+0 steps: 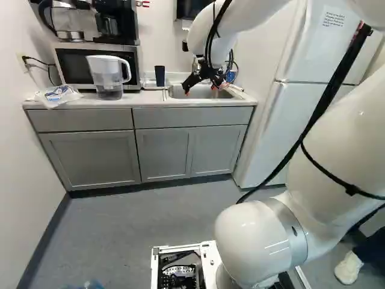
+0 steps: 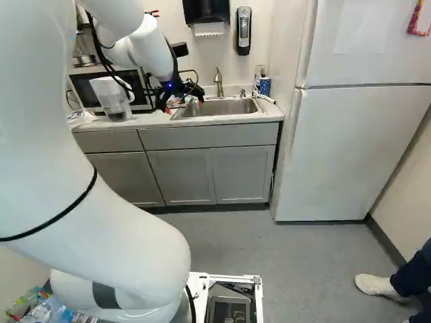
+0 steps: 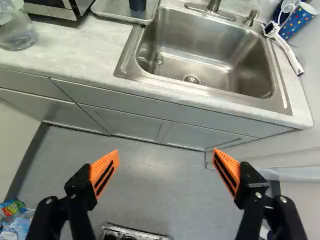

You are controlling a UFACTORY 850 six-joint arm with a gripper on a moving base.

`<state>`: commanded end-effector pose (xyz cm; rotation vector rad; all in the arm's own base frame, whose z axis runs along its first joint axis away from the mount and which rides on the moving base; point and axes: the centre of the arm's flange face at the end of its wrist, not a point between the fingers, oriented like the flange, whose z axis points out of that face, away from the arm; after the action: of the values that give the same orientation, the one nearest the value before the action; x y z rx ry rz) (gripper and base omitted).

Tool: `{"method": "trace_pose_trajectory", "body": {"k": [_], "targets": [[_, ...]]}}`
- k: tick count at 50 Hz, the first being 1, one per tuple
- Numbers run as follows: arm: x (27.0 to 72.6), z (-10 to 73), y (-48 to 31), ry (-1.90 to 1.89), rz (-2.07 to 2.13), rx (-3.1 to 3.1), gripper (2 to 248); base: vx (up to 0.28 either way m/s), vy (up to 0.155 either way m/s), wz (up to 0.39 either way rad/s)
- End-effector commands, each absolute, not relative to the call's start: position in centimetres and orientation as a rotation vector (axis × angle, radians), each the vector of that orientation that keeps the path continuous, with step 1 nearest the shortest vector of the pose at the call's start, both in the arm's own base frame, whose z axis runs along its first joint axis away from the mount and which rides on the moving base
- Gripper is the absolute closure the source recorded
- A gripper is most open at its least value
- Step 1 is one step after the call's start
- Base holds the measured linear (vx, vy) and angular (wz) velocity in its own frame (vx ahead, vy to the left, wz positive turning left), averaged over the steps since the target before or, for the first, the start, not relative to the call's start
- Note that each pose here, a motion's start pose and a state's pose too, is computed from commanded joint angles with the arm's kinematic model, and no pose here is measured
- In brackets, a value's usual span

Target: Rinse the cup and place it in the tray

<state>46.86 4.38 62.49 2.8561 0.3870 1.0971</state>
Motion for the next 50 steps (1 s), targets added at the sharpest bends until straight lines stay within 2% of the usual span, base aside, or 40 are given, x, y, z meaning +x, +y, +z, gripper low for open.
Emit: {"method": "trace_pose_trajectory", "body": {"k": [50], "targets": [[44.0,54.7,3.2,0.297,1.299,2.812,3,0.000,0.000,0.000]]}}
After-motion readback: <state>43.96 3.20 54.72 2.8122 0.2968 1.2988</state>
